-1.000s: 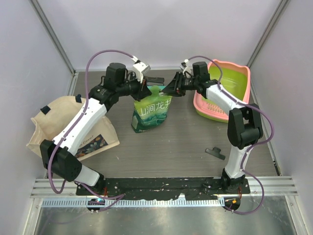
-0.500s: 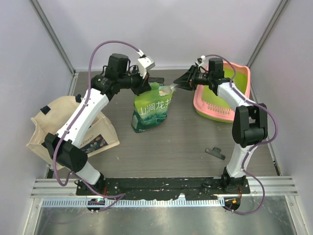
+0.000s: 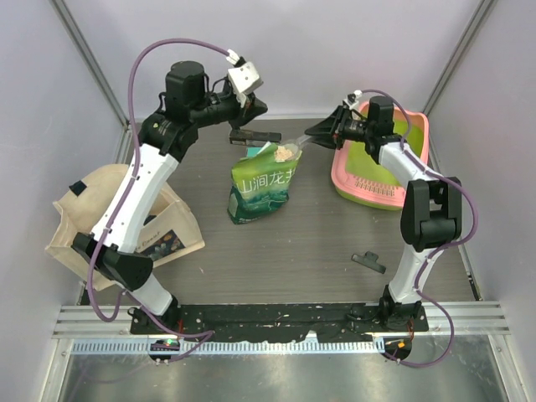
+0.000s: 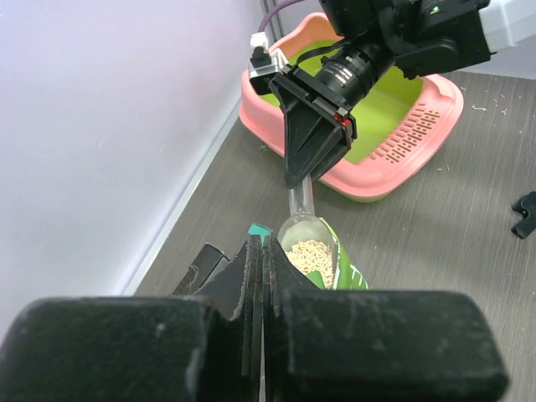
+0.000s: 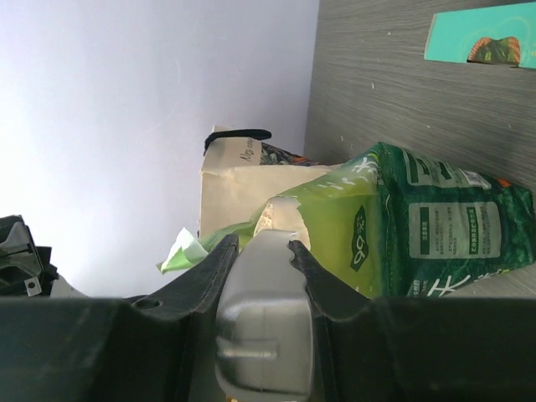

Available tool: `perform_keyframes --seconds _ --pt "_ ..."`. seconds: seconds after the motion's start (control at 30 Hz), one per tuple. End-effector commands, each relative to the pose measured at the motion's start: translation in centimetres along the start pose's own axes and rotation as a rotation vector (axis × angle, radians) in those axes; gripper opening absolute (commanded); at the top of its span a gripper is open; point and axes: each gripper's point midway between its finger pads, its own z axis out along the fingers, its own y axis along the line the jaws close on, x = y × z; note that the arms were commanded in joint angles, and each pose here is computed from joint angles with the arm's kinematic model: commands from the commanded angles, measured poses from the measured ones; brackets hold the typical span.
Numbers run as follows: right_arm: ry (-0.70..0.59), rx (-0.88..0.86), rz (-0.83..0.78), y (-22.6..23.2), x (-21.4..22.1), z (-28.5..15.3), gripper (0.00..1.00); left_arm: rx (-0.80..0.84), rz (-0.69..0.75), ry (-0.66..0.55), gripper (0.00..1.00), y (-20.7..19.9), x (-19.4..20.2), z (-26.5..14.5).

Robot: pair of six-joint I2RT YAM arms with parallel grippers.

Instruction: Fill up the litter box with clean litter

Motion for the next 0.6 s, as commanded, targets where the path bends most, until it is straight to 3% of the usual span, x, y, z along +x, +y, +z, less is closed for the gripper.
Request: perform_keyframes --seconds 0.0,0.07,0.13,0.17,0.23,0.57 --pt "-0.015 -0.099 -0.071 3.1 -0.4 -1.8 0.01 0.035 0.054 -0.028 0.0 -0.8 -0.3 -0.1" --pt "-0.013 -0.096 -0.055 2.7 -0.5 -1.9 0.01 0.034 0.054 -0.02 0.02 -1.4 -0.2 -0.1" --pt "-0.024 -0.096 -0.057 2.9 -1.0 -2.3 0.01 0.038 0.05 -0.014 0.17 -1.9 0.0 0.0" --pt "-0.023 -0.097 -0.06 2.9 -1.2 -2.3 0.01 0.035 0.051 -0.013 0.32 -2.1 -0.1 -0.1" --pt "-0.024 -0.096 -0.058 2.8 -1.5 -2.6 0.01 0.031 0.048 -0.006 0.41 -2.4 0.1 -0.4" --pt "-0.045 -0.093 -0.051 1.8 -2.5 -2.7 0.01 0.003 0.029 0.014 0.44 -2.2 0.7 -0.6"
